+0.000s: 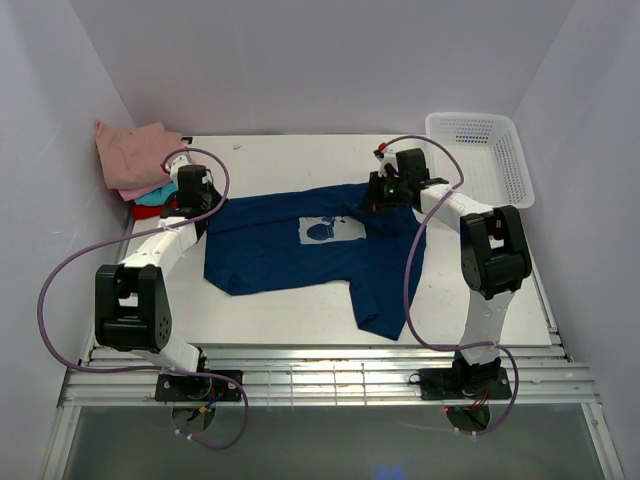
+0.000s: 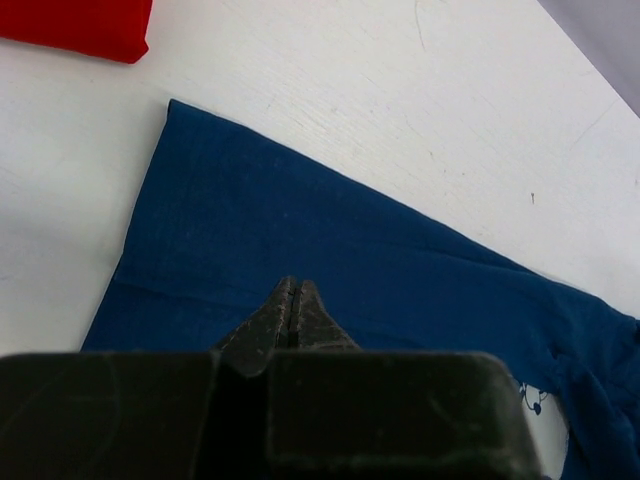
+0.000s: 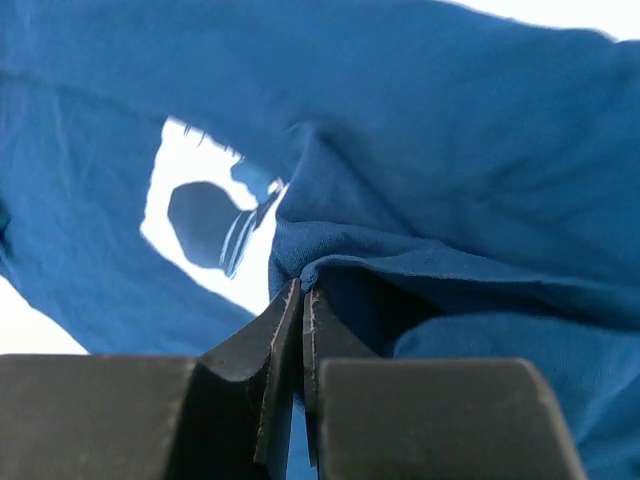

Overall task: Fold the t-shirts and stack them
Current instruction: Fold the tshirt

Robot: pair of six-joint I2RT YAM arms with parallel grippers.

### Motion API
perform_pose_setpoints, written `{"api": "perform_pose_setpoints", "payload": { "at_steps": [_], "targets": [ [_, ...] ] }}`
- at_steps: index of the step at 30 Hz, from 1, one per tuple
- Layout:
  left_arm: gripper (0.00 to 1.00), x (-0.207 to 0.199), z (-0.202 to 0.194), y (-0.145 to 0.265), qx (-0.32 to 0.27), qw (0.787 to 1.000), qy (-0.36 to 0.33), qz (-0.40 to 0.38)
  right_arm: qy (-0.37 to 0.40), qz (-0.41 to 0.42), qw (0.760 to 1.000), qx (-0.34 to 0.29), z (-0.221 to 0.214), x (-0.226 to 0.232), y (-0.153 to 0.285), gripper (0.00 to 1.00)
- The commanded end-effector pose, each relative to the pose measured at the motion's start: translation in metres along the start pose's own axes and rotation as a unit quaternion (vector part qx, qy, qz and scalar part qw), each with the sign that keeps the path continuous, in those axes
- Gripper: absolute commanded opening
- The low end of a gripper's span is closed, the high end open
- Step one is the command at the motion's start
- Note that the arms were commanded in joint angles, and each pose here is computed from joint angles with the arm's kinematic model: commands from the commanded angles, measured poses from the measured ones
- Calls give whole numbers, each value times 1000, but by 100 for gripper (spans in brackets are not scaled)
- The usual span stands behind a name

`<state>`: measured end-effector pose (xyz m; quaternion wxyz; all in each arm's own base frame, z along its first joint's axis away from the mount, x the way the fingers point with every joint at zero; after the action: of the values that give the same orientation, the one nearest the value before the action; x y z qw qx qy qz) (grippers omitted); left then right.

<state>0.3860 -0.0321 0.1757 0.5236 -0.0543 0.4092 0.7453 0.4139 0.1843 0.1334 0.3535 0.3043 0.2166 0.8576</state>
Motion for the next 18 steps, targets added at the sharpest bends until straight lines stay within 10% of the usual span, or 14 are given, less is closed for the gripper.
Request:
{"api": "perform_pose_setpoints", "payload": {
  "at_steps": [1,13,18],
  "targets": [
    [0,-11,11,18,-13,999,7,-29,5,10,1000,29,-16,13,-1,8],
    [0,-14,12,26,-7,999,11,-45,18,-7,996,82,-59,57,15,8],
    [0,-20,9,22,4,998,12,-60,35,-14,997,74,-61,69,27,43]
  ]
}}
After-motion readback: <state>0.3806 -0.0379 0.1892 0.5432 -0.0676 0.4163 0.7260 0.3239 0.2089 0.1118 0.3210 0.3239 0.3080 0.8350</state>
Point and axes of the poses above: each gripper's point midway between its finger pads, its own y axis back along the fingers, its own x axis along the line the jaws close on, z = x × y, the point moved 7 cm from there along y, back along the fingers, and after that the axes turned 8 degrees about y, right-handed, at the moved point
